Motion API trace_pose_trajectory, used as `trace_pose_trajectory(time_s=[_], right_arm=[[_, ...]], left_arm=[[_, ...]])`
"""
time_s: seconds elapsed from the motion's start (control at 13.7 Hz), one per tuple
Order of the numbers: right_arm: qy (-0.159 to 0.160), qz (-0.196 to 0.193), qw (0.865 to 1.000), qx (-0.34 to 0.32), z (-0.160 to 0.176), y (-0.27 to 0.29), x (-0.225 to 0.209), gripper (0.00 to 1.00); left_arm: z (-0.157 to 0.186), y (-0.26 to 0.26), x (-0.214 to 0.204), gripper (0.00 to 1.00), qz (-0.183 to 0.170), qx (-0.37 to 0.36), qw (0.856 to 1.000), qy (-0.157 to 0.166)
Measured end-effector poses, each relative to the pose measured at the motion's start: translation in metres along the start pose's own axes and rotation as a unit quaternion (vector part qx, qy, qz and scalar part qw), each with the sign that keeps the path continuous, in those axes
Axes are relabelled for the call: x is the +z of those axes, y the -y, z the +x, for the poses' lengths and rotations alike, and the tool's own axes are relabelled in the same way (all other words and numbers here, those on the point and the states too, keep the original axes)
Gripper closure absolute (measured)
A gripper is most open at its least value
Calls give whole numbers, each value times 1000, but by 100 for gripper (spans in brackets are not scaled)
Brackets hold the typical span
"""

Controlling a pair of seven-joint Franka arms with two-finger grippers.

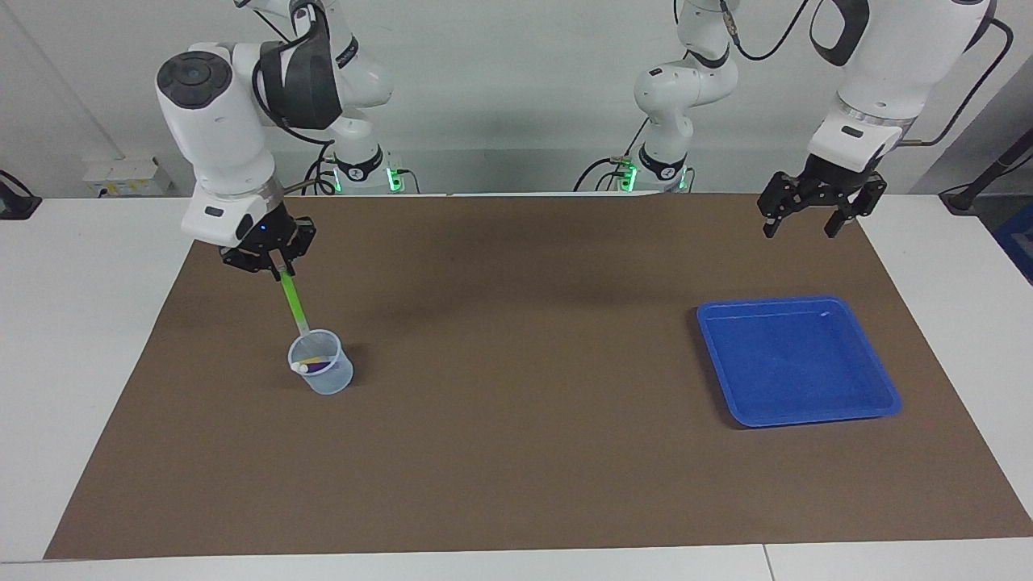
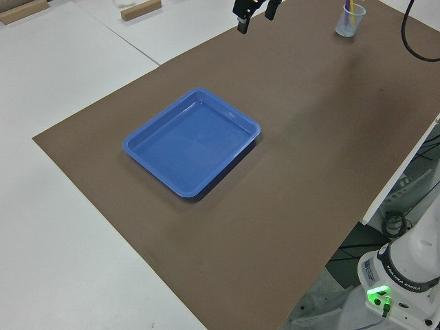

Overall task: Right arm passes pens to left for tray arrangement
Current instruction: 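Lift the green pen out of the cup with the right gripper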

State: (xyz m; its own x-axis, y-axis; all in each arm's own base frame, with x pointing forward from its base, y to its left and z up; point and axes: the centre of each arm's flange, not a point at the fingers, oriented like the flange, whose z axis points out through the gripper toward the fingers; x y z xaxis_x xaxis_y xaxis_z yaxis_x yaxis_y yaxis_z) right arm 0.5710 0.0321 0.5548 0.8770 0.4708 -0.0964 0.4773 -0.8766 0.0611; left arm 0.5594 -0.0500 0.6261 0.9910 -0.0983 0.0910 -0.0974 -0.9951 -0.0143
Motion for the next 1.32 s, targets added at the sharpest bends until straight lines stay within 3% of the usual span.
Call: trace_pose_trajectory(time_s=[0.37, 0.66, 0.95, 1.32], right_arm=[[-15, 54, 998, 10, -14, 8, -62, 81], [-36, 126, 989, 68, -17, 11, -74, 81], [-45, 203, 965, 159, -7, 33, -83, 81], [-52, 261, 933, 241, 8, 61, -97, 81]], left_arm=[[0, 0, 0, 0, 0, 0, 1000, 0], [0, 0, 0, 0, 0, 0, 1000, 0], [0, 1, 0, 0, 0, -1, 1000, -1], [-2, 12, 6, 1, 1, -29, 1000, 7]])
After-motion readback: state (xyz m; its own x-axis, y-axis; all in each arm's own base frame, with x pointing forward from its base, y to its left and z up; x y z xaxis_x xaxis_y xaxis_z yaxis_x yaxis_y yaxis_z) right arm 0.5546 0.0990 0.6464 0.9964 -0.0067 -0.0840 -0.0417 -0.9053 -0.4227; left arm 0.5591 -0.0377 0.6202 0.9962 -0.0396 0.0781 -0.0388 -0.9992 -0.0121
